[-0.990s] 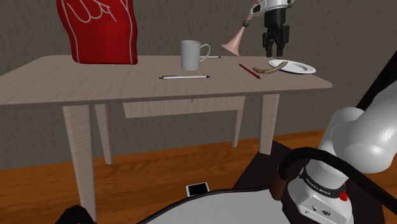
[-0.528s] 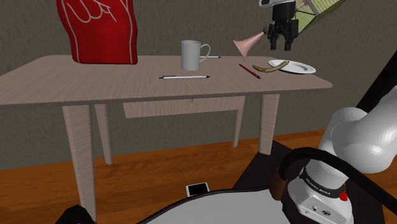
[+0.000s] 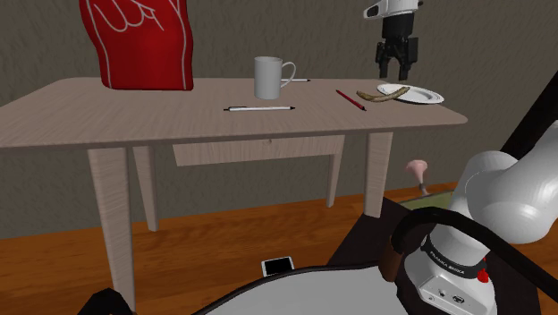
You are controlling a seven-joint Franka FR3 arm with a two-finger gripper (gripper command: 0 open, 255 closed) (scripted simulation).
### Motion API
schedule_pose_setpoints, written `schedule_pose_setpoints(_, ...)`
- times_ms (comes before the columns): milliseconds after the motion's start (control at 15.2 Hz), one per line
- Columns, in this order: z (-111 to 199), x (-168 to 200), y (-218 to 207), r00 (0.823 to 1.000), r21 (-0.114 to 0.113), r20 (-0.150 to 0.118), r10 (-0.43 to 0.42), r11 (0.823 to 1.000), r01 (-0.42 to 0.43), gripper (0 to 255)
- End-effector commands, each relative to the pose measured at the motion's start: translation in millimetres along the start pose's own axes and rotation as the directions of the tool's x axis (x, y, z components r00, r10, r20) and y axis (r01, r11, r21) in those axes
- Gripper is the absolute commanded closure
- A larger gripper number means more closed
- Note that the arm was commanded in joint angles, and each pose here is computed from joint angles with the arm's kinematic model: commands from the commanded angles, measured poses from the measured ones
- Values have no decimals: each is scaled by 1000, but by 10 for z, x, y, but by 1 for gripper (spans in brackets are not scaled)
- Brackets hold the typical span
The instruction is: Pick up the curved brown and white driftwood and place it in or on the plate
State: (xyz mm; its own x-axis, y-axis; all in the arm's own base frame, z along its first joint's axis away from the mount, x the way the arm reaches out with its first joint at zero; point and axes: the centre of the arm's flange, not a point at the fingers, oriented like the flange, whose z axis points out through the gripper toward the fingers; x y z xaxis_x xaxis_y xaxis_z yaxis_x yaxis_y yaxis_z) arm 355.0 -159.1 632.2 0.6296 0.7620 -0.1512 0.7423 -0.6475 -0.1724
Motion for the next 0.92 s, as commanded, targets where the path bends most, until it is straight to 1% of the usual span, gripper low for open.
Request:
schedule_pose_setpoints(0, 2, 0, -1, 1000, 0, 0, 0, 1000, 0, 0)
schedule_pose_setpoints(132, 2, 0, -1, 1000, 0, 0, 0, 1000, 0, 0)
schedule_pose_setpoints(198, 2, 0, -1, 1000, 0, 0, 0, 1000, 0, 255)
schedule_pose_setpoints(792, 2, 0, -1, 1000, 0, 0, 0, 1000, 0, 255)
schedule_pose_setpoints(858, 2, 0, -1, 1000, 0, 0, 0, 1000, 0, 0)
